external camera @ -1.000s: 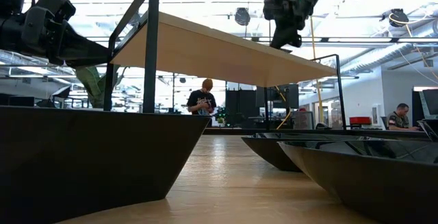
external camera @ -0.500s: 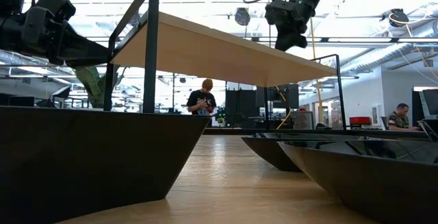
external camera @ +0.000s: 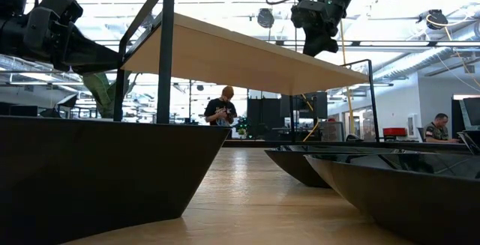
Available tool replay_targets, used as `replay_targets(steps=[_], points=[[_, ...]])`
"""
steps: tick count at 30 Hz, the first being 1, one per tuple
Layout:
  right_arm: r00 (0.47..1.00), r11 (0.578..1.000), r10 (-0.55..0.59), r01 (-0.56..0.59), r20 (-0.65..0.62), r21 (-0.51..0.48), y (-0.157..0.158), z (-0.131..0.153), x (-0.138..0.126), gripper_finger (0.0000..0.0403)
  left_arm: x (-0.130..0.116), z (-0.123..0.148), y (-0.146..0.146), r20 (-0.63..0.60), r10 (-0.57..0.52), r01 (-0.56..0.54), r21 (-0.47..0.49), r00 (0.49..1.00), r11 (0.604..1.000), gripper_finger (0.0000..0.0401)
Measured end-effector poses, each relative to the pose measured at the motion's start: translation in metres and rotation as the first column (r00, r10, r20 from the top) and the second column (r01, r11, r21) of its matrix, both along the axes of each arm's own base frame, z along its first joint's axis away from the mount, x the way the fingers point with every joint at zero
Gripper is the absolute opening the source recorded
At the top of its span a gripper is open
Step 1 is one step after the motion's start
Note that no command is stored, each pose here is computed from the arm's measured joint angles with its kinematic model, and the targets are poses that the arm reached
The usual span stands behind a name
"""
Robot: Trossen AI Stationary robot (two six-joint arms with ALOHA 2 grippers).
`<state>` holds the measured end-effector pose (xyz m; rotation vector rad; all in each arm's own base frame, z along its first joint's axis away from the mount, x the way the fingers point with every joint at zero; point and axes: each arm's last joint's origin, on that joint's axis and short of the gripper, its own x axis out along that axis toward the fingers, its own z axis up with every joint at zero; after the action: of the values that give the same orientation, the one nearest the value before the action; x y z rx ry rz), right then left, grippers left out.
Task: Pick & Place Mini shaped plates
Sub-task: Stack the leaf shaped plate on top of the other leaf shaped plate on the shelf, then stack the leaf shaped plate on top of the other leaf shaped plates on the shelf
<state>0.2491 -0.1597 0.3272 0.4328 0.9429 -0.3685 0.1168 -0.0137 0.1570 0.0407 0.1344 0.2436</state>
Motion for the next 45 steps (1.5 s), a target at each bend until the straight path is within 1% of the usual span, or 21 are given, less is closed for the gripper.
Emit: replay_targets(steps=[4, 8, 11, 15, 19, 21, 24, 27, 31, 35, 39, 45], points=[[1.0, 1.0, 0.0, 0.0, 0.0, 0.0, 0.0, 0.0, 0.0, 0.0002, 0.0, 0.0, 0.0, 0.0, 0.0, 0.0, 0.0, 1.0, 1.0, 0.0209], [1.0, 1.0, -0.004, 0.004, -0.004, -0.006, 0.0, 0.0, 0.0, 0.0023, 0.0, 0.0, 0.0, 0.0, 0.0, 0.0, 0.0, 1.0, 1.0, 0.0209], [0.999, 0.999, -0.025, 0.024, -0.029, -0.046, -0.001, 0.0, 0.0, 0.0046, 0.0, 0.0, 0.0, -0.001, 0.0, 0.0, 0.0, 1.0, 1.0, 0.0209], [0.996, 0.99, -0.061, 0.052, -0.064, -0.128, -0.003, 0.0, -0.002, 0.0078, 0.0, 0.0, 0.0, -0.001, 0.0, 0.0, 0.0, 1.0, 1.0, 0.0209], [0.997, 0.983, -0.073, 0.067, -0.029, -0.172, -0.003, 0.008, -0.004, 0.01, 0.0, 0.0, 0.0, -0.001, 0.0, 0.0, 0.0, 1.0, 1.0, 0.0209], [0.998, 0.979, -0.056, 0.055, -0.001, -0.195, 0.002, 0.013, -0.004, 0.0107, 0.0, 0.0, 0.0, -0.001, 0.0, 0.0, 0.0, 1.0, 1.0, 0.0209], [0.999, 0.973, -0.008, 0.015, 0.034, -0.229, 0.012, 0.023, -0.005, 0.0109, 0.0, 0.0, 0.0, -0.001, 0.0, 0.0, 0.0, 1.0, 1.0, 0.0209], [0.994, 0.964, 0.052, -0.024, 0.098, -0.264, 0.03, 0.037, -0.006, 0.0105, 0.0, 0.0, 0.0, -0.001, 0.0, 0.0, 0.0, 1.0, 1.0, 0.0209], [0.969, 0.956, 0.188, -0.142, 0.163, -0.258, 0.063, 0.049, -0.005, 0.0098, 0.0, 0.0, 0.0, 0.003, 0.002, -0.002, -0.012, 1.0, 1.0, 0.0209], [0.931, 0.927, 0.316, -0.263, 0.181, -0.266, 0.099, 0.054, 0.0, 0.0094, 0.0, 0.0, 0.0, 0.004, 0.003, -0.003, -0.02, 1.0, 1.0, 0.0209], [0.879, 0.884, 0.439, -0.384, 0.188, -0.268, 0.133, 0.047, 0.007, 0.0094, 0.0, 0.0, 0.0, 0.005, 0.004, -0.004, -0.026, 1.0, 1.0, 0.0209], [0.793, 0.809, 0.577, -0.521, 0.194, -0.273, 0.177, 0.023, 0.016, 0.0093, 0.0, 0.0, 0.0, 0.005, 0.004, -0.004, -0.025, 1.0, 1.0, 0.0209]])
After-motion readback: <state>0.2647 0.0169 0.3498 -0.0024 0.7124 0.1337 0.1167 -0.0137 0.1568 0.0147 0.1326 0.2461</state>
